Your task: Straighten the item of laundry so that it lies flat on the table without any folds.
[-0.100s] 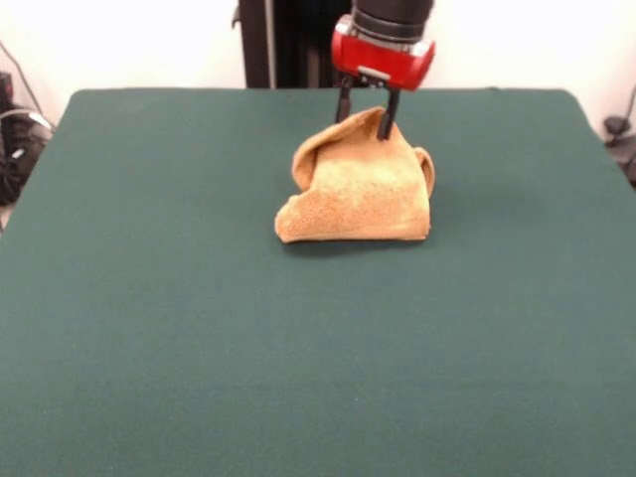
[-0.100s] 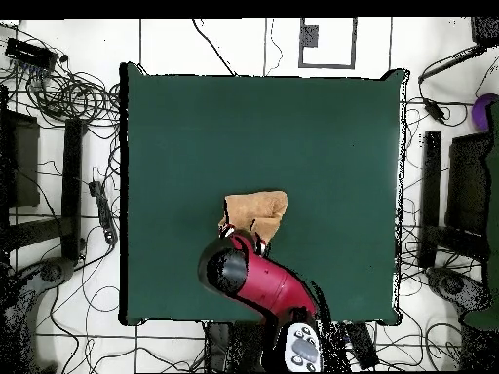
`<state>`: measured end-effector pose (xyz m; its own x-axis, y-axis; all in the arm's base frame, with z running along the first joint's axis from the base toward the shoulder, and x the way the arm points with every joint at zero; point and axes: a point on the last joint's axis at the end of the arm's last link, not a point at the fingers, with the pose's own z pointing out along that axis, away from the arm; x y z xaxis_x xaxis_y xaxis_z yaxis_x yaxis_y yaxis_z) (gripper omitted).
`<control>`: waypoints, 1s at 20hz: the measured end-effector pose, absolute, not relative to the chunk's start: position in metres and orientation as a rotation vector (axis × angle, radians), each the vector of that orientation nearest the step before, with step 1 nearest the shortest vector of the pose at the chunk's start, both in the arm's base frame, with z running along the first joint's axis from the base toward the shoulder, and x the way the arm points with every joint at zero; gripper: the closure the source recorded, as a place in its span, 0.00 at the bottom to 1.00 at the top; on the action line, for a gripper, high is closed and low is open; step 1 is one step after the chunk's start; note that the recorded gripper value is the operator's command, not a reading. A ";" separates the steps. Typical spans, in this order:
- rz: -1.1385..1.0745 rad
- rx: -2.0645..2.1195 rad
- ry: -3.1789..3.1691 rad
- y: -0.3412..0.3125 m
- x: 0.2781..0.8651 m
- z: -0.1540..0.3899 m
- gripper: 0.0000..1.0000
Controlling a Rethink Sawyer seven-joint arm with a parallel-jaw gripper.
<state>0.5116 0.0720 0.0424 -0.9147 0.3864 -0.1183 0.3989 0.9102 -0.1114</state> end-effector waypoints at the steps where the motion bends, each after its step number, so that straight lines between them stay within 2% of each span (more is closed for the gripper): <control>1: -0.204 0.612 2.980 0.073 0.511 0.042 1.00; 9: -0.247 0.574 2.977 0.079 0.504 0.052 1.00; 20: -0.313 0.502 3.004 0.110 0.466 0.136 1.00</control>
<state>0.4659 0.1103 0.1364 -0.9431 0.3134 -0.1113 0.3296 0.9254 -0.1871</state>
